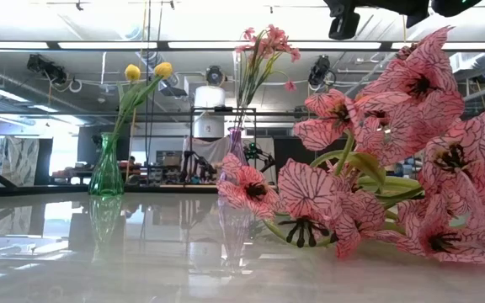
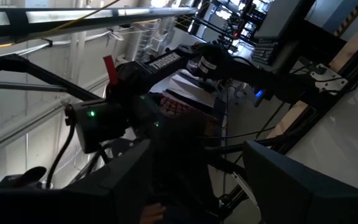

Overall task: Sort flowers into vase by color
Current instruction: Put the bottom pink flower into the purple vase

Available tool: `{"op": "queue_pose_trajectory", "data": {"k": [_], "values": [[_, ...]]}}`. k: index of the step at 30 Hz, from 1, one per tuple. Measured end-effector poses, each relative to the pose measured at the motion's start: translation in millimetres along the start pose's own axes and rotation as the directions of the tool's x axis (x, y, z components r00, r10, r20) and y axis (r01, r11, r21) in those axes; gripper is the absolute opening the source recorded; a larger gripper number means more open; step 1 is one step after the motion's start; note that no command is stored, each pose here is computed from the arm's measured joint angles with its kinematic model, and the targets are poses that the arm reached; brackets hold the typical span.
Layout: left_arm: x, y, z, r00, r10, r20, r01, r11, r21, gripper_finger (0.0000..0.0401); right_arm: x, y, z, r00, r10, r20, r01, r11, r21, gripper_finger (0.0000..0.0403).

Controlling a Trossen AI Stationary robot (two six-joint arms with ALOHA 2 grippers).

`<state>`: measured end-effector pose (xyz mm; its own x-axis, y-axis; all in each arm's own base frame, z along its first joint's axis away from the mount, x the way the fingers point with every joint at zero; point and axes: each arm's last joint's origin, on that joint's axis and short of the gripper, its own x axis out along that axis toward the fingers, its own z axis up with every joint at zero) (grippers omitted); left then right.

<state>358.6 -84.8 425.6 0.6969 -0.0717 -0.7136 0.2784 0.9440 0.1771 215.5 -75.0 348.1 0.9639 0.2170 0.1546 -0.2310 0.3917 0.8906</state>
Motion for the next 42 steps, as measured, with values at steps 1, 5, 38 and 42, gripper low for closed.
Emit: {"op": "queue_pose_trajectory", "data": {"k": [1,5,38,42], "values": [[0,2,1,1.0,0.005,0.007,-0.005,1.0,-0.004,0.0254,0,0,0,1.0,0.0,0.0,0.0,1.0,0.0,0.0258],[0,6,1,1.0,0.016,0.018,-0.016,1.0,-0.012,0.0254,0,0,0,1.0,0.0,0.0,0.0,1.0,0.0,0.0258],[28,-11,-110,0.937,0.075,0.341,-0.046,0.995,-0.092,0.0254,0,0,0,1.0,0.001,0.0,-0.001,1.0,0.0,0.0258],[33,-15,-127,0.932,0.077,0.354,-0.045,0.994,-0.098,0.0254,0,0,0,1.0,0.001,0.0,-0.001,1.0,0.0,0.0258]]}}
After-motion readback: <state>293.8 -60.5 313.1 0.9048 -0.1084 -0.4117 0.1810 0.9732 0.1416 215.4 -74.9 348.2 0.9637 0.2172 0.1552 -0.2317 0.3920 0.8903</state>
